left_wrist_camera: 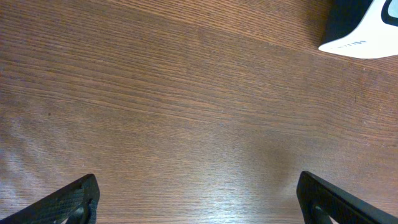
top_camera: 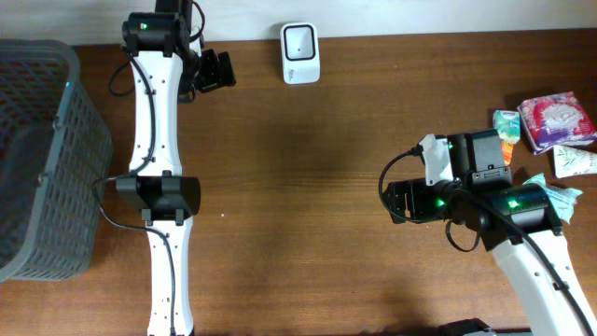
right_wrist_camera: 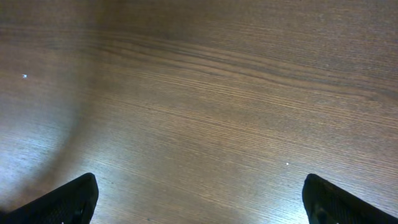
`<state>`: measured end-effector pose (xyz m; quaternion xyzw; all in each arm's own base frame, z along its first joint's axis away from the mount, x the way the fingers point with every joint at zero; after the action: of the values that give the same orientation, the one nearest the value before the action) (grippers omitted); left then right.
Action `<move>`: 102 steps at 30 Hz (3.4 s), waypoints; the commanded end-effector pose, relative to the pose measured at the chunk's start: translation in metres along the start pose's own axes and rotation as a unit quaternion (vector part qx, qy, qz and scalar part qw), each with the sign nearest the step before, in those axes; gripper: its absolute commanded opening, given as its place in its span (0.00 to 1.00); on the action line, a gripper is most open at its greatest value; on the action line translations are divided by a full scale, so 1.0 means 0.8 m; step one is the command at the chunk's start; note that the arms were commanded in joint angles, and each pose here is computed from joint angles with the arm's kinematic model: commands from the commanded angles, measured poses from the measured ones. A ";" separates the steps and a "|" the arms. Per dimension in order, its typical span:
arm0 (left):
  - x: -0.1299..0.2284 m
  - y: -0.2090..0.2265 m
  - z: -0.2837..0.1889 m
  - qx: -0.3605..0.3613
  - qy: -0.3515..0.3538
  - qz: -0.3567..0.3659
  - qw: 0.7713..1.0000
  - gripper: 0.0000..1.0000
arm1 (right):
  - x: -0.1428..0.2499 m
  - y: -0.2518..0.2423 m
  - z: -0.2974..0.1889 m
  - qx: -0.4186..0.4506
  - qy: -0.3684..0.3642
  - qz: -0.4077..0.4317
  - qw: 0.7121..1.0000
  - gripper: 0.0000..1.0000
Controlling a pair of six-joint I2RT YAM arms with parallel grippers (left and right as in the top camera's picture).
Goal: Scan the item barcode
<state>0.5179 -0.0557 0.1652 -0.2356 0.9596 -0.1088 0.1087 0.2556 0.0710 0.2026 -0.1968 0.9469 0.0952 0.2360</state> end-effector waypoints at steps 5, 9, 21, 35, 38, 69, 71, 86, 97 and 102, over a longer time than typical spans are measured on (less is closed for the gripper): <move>0.001 0.000 -0.005 -0.003 -0.004 0.009 1.000 0.99 | 0.022 -0.002 -0.039 0.070 -0.141 -0.026 0.987 0.99; 0.001 -0.001 -0.005 -0.003 -0.004 0.010 1.000 0.99 | 0.068 -0.016 -0.056 0.134 -0.276 -0.013 0.952 0.99; 0.001 -0.001 -0.005 -0.003 -0.004 0.010 1.000 0.99 | 0.080 -0.039 -0.015 0.187 -0.428 -0.029 0.884 0.99; 0.001 0.000 -0.005 -0.003 -0.004 0.009 1.000 0.99 | 0.079 -0.049 0.012 0.219 -0.452 -0.078 0.861 0.99; 0.001 0.000 -0.005 -0.003 -0.004 0.009 1.000 0.99 | 0.079 -0.050 0.013 0.222 -0.449 -0.082 0.862 0.99; 0.048 -0.024 -0.028 -0.035 0.004 0.092 0.995 0.99 | 0.079 -0.051 0.012 0.214 -0.456 -0.058 0.862 0.99; 0.065 -0.011 -0.032 -0.024 -0.023 0.096 0.995 0.99 | 0.079 -0.051 0.012 0.214 -0.456 -0.058 0.862 0.99; 0.289 0.196 -0.088 -0.013 -0.207 0.124 0.970 0.99 | 0.079 -0.051 0.012 0.214 -0.456 -0.058 0.862 0.99; 0.283 0.206 -0.076 0.149 -0.450 0.098 0.875 0.99 | 0.079 -0.051 0.012 0.214 -0.456 -0.058 0.862 0.99; 0.273 0.208 -0.098 0.137 -0.563 0.175 0.796 0.99 | 0.079 -0.051 0.012 0.214 -0.456 -0.058 0.862 0.99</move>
<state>0.2393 -0.0077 0.1637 -0.1025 0.7264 -0.1064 0.6712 0.2251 0.0180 0.1631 -0.1371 0.7154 -0.0436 0.6837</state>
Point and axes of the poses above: each gripper's point midway between its finger pads, its own z axis out along the fingers, its own y axis along the line the jaws close on, x = y × z, the point moved 2 cm from there along -z, back along the fingers, and after that the axes turned 15 degrees about -z, right-handed, at the moved point
